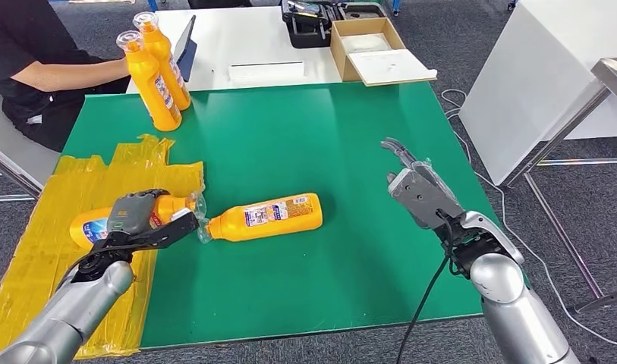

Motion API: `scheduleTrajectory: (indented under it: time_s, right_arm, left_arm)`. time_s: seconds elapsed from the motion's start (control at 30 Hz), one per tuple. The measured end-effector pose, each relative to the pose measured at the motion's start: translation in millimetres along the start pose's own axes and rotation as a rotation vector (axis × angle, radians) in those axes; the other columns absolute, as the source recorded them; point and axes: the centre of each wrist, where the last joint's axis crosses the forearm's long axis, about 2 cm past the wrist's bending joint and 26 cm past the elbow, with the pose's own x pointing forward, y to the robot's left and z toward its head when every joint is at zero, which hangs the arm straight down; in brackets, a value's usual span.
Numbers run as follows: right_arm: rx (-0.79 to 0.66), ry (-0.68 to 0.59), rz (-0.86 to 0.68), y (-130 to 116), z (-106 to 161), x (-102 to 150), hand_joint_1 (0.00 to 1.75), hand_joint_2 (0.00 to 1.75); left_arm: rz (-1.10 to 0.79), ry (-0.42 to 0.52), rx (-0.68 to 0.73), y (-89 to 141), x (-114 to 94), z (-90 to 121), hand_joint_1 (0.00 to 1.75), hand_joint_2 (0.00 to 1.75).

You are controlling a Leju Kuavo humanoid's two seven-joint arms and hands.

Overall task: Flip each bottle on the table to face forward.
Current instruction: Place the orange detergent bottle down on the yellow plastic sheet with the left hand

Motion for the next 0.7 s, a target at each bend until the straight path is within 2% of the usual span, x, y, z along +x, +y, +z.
scheduleTrajectory:
  time_s: [0.13, 0.33, 0.47, 0.63, 0.7]
  right_arm:
    - [0.015, 0.000, 0.019, 2.5, -1.0, 1.0, 0.00, 0.00]
    - [0.037, 0.021, 0.084, 7.6, -1.0, 0.0, 0.00, 0.00]
    - [0.053, 0.037, 0.123, 10.2, -3.0, -1.5, 0.00, 1.75]
    - [0.073, 0.089, 0.229, 12.6, -18.0, -7.2, 0.00, 1.75]
    - [0.076, 0.103, 0.266, 12.9, -23.8, -9.2, 0.00, 0.87]
  left_arm:
    - [-0.010, 0.011, -0.053, -3.7, 0.3, -1.3, 0.00, 0.00]
    - [0.136, 0.046, -0.029, -0.1, 8.3, -7.7, 0.00, 0.00]
    - [0.269, 0.075, -0.006, 3.4, 12.4, -10.8, 0.00, 0.00]
    - [0.531, 0.119, 0.040, 15.1, 22.0, -17.1, 0.00, 0.00]
    - [0.588, 0.119, 0.059, 19.4, 25.4, -18.8, 0.00, 0.00]
